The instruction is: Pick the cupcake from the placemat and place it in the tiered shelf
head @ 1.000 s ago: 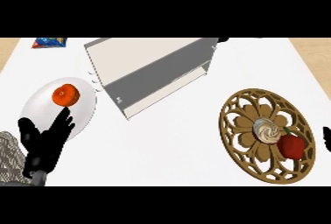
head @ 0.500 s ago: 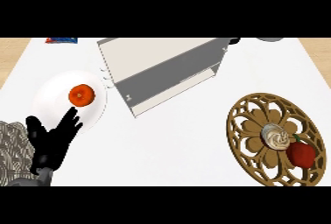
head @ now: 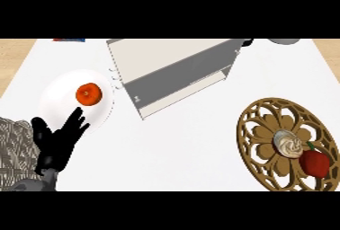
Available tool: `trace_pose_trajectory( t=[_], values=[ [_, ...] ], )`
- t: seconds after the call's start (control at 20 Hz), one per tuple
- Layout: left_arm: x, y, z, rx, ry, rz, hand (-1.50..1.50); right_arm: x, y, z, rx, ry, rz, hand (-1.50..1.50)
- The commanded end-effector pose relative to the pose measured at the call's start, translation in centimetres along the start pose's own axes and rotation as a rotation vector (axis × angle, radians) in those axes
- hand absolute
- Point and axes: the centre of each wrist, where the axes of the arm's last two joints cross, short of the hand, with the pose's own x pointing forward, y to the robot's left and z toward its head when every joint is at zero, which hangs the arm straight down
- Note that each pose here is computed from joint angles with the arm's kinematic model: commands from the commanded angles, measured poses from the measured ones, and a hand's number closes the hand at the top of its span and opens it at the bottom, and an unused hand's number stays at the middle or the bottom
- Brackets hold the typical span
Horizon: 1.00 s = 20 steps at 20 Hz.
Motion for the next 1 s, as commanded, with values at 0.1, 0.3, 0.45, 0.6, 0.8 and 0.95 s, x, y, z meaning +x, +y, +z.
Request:
trace_pose_trajectory(
  t=[0.1, 0.3, 0.45, 0.6, 0.8, 0.95],
  values=[
    [0.7, -1.3, -0.8, -0.020, 0.028, -0.018, 0.00, 5.4, 1.9, -0.6, -0.084, 0.118, 0.058, -1.50],
    [1.9, 0.3, -1.1, -0.052, 0.025, -0.019, 0.00, 7.0, 2.5, -2.3, -0.136, 0.197, 0.164, -1.50],
    [0.3, -1.7, -0.6, -0.024, 0.030, -0.009, 0.00, 8.1, 4.1, -3.0, -0.089, 0.257, 0.164, -1.50],
    [-0.8, -0.9, 0.1, -0.022, 0.038, -0.009, 0.00, 7.9, 4.9, -4.5, -0.059, 0.336, 0.206, -1.50],
    [-1.5, -0.4, 0.2, -0.023, 0.023, 0.012, 0.00, 8.0, 7.9, -4.8, -0.009, 0.328, 0.266, -1.50],
    [1.0, -0.3, 0.1, -0.017, 0.042, -0.024, 0.00, 7.5, 8.6, -6.1, 0.011, 0.385, 0.305, -1.50]
  ],
)
